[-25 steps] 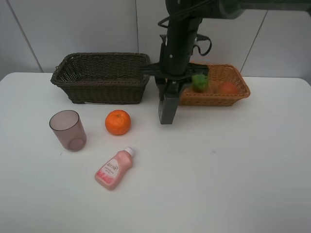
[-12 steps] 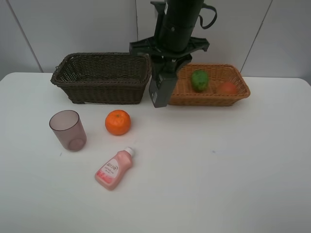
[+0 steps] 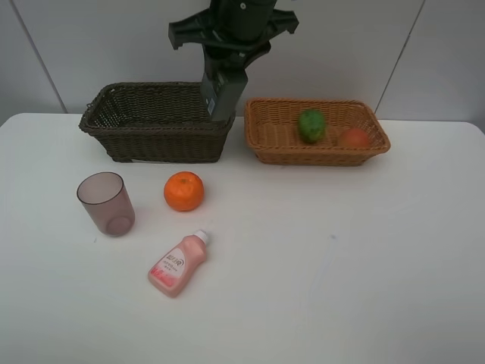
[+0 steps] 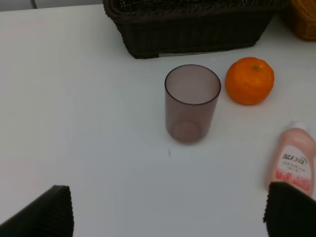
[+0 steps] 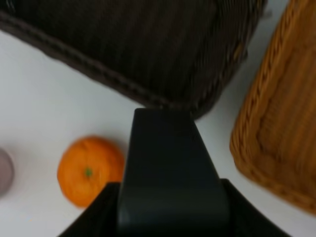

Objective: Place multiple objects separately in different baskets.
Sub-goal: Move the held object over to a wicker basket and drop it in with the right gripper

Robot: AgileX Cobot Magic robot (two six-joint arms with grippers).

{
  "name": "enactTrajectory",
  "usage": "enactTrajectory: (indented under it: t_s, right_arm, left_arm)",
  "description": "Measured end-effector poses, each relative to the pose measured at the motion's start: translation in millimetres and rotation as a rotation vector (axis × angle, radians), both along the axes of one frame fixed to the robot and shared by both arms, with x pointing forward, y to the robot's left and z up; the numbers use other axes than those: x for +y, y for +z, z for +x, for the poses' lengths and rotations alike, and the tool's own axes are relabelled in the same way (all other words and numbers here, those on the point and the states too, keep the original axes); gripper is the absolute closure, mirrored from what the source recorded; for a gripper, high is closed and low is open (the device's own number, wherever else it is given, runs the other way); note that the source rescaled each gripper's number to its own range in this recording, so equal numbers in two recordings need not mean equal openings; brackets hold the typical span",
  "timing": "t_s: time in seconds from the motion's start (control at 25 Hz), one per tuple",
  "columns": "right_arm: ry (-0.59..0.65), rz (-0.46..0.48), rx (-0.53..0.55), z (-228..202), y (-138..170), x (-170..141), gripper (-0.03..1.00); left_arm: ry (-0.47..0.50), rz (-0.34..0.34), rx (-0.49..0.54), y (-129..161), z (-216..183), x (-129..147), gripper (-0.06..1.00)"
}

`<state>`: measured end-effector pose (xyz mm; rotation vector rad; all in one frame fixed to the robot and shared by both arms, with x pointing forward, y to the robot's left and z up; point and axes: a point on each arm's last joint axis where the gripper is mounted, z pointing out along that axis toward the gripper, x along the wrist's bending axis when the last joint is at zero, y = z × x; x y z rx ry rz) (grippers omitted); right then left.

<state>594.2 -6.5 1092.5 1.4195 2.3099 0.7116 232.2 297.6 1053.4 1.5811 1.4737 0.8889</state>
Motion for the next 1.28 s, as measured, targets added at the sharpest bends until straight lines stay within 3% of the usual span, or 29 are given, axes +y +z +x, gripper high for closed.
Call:
enactTrajectory:
  t_s: [0.2, 0.4, 0.8, 1.16, 1.24, 1.28]
  right_arm:
    - [0.054, 0.089, -0.173, 21.4, -12.1, 18.6, 0.95]
    - [0.098, 0.159, -0.246, 39.8, -45.4, 39.0, 0.95]
    - [0.067, 0.156, -0.234, 79.9, -119.9, 31.3, 0.95]
    - [0.065, 0.154, -0.226, 85.1, -137.3, 31.0, 0.95]
    - [0.069, 0.165, -0.239, 85.6, -136.1, 31.9, 0.85]
    - [0.070, 0.169, -0.244, 85.8, -135.1, 32.2, 0.74]
  left_arm:
    - [0.000, 0.000, 0.000, 0.0, 0.0, 0.0, -0.06]
    - [0.000, 0.000, 0.000, 0.0, 0.0, 0.0, -0.06]
    - [0.000, 0.000, 0.000, 0.0, 0.0, 0.0, -0.06]
    - [0.000, 0.000, 0.000, 0.0, 0.0, 0.0, -0.06]
    - [0.000, 0.000, 0.000, 0.0, 0.0, 0.0, -0.06]
    - [0.000, 0.000, 0.000, 0.0, 0.0, 0.0, -0.06]
